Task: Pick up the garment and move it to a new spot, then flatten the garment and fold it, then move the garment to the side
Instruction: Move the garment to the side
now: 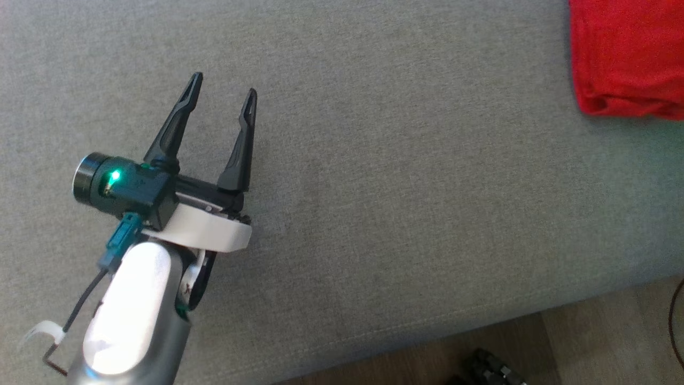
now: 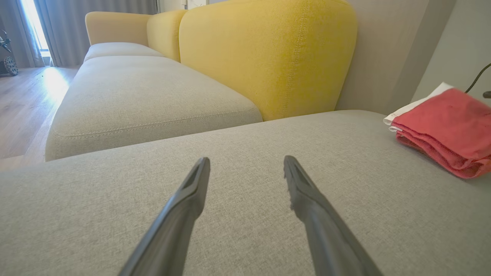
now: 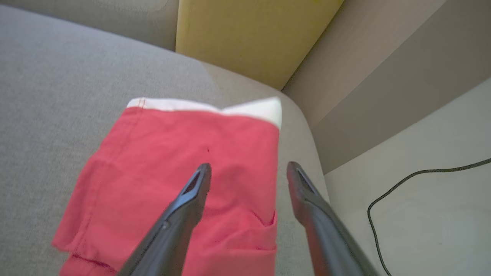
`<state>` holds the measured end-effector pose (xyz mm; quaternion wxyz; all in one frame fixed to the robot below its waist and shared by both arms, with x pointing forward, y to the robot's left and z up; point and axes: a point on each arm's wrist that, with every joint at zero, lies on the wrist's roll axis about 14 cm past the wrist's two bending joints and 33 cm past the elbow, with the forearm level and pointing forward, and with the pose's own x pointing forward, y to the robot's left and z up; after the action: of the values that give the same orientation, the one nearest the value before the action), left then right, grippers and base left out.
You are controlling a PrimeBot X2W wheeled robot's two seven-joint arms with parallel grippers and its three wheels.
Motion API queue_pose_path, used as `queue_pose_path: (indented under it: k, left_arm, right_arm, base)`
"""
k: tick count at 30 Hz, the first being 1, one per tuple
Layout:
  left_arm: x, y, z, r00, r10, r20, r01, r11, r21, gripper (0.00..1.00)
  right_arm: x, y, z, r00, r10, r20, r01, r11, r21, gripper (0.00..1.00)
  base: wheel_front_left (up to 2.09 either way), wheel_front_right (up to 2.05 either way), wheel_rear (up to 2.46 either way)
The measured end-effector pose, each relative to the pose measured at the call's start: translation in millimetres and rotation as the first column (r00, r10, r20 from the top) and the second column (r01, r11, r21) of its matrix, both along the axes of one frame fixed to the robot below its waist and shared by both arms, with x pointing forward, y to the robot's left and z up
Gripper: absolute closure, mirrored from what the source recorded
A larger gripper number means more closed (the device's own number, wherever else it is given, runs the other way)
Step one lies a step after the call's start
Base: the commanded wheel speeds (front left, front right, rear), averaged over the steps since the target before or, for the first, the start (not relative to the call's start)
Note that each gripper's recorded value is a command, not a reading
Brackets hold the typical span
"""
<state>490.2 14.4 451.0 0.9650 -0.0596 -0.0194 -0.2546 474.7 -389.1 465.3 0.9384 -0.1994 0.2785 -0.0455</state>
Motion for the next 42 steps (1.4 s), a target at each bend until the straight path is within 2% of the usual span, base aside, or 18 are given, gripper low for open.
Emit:
queue_pose_path:
  k: [6, 10, 17, 24, 31, 36, 42]
  left_arm:
    - [-4.3, -2.6, 11.1, 1.0, -0.01, 0.019, 0.009, 1.0, 0.005, 0.0]
    - [-13.4, 0.7, 21.0, 1.0, 0.006, 0.025, -0.006, 1.0, 0.004, 0.0]
    - [-41.0, 17.7, 26.3, 0.998, 0.061, -0.004, -0.061, 0.998, 0.021, 0.0]
    - [-65.1, 51.4, 33.5, 0.984, 0.174, -0.02, -0.174, 0.984, 0.029, 0.0]
    - [-92.1, 98.8, 35.5, 0.946, 0.322, -0.034, -0.321, 0.946, 0.049, 0.0]
    - [-116.2, 122.8, 36.7, 0.917, 0.397, -0.041, -0.395, 0.917, 0.053, 0.0]
    - [-136.1, 134.8, 40.6, 0.904, 0.428, -0.028, -0.426, 0.903, 0.06, 0.0]
  right_arm:
    - [-5.5, 3.6, 29.2, 0.984, -0.051, 0.173, 0.042, 0.998, 0.054, 0.0]
    - [-21.7, 35.6, 40.0, 0.953, -0.066, 0.296, 0.023, 0.989, 0.148, 0.0]
    - [-57.6, 104.2, 52.0, 0.904, -0.078, 0.42, -0.055, 0.954, 0.296, 0.0]
    - [-72.0, 171.2, 49.3, 0.887, -0.055, 0.459, -0.161, 0.894, 0.418, 0.0]
    - [-78.0, 225.5, 43.0, 0.891, 0.035, 0.453, -0.27, 0.842, 0.467, 0.0]
    - [-88.5, 243.2, 42.7, 0.888, 0.072, 0.454, -0.308, 0.826, 0.472, 0.0]
    - [-102.4, 252.0, 43.3, 0.885, 0.106, 0.454, -0.329, 0.832, 0.447, 0.0]
  base:
    - [0.0, 0.0, 0.0]
    - [0.0, 0.0, 0.0]
    - [0.0, 0.0, 0.0]
    - [0.0, 0.0, 0.0]
    - [0.0, 0.0, 0.0]
    - [0.0, 0.0, 0.0]
    - [0.0, 0.0, 0.0]
